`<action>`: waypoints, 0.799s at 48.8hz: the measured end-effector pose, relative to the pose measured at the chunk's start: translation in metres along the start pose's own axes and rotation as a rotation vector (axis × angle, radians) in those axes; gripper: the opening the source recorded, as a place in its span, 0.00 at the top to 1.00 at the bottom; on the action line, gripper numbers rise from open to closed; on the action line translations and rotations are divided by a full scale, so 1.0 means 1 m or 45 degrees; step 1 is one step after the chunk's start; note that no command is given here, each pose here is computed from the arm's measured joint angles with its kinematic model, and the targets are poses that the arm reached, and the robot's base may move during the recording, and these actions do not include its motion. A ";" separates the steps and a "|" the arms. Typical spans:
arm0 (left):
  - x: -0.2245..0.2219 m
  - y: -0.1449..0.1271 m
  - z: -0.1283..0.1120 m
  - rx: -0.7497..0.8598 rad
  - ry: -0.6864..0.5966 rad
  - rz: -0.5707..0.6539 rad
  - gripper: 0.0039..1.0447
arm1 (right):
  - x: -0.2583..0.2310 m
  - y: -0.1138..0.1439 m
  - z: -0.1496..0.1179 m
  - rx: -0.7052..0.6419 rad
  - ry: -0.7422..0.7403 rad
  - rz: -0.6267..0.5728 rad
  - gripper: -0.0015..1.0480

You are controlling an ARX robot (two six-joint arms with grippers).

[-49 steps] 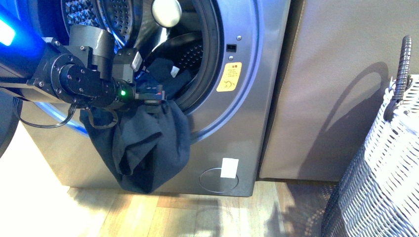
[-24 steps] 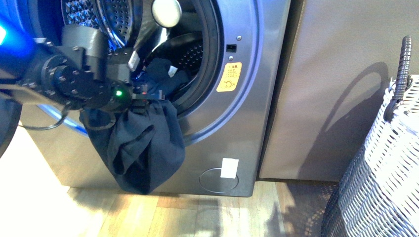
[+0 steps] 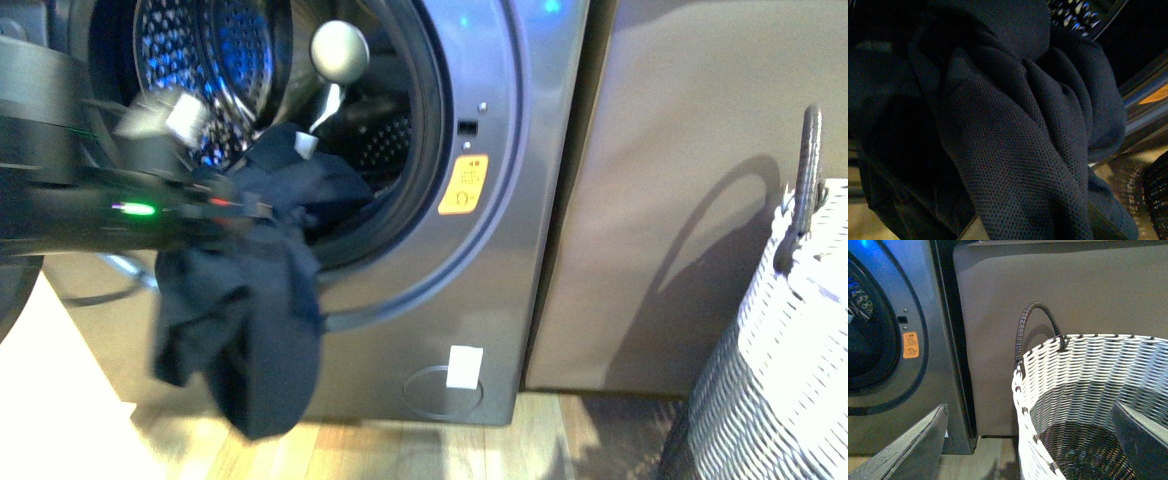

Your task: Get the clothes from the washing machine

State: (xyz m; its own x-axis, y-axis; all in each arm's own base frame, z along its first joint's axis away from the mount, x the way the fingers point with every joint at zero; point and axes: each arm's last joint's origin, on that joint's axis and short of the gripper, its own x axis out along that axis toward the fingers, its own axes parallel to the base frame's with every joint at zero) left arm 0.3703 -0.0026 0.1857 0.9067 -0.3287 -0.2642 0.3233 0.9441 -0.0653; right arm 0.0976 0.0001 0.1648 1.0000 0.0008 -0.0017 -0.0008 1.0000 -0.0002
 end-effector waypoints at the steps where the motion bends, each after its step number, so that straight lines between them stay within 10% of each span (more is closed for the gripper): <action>1: -0.005 -0.002 0.004 0.008 -0.017 -0.014 0.89 | 0.000 0.000 0.000 0.000 0.000 0.000 0.07; 39: -0.144 -0.113 0.161 0.307 -0.608 -0.486 0.89 | 0.000 0.000 0.000 0.000 0.000 0.000 0.07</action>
State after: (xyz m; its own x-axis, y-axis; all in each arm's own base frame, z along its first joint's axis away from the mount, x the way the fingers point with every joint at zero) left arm 0.2467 -0.0660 0.3858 0.7187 -0.6676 0.1943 0.6475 0.7445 0.1626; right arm 0.0976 0.0001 0.1648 1.0000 0.0008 -0.0017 -0.0008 1.0000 -0.0002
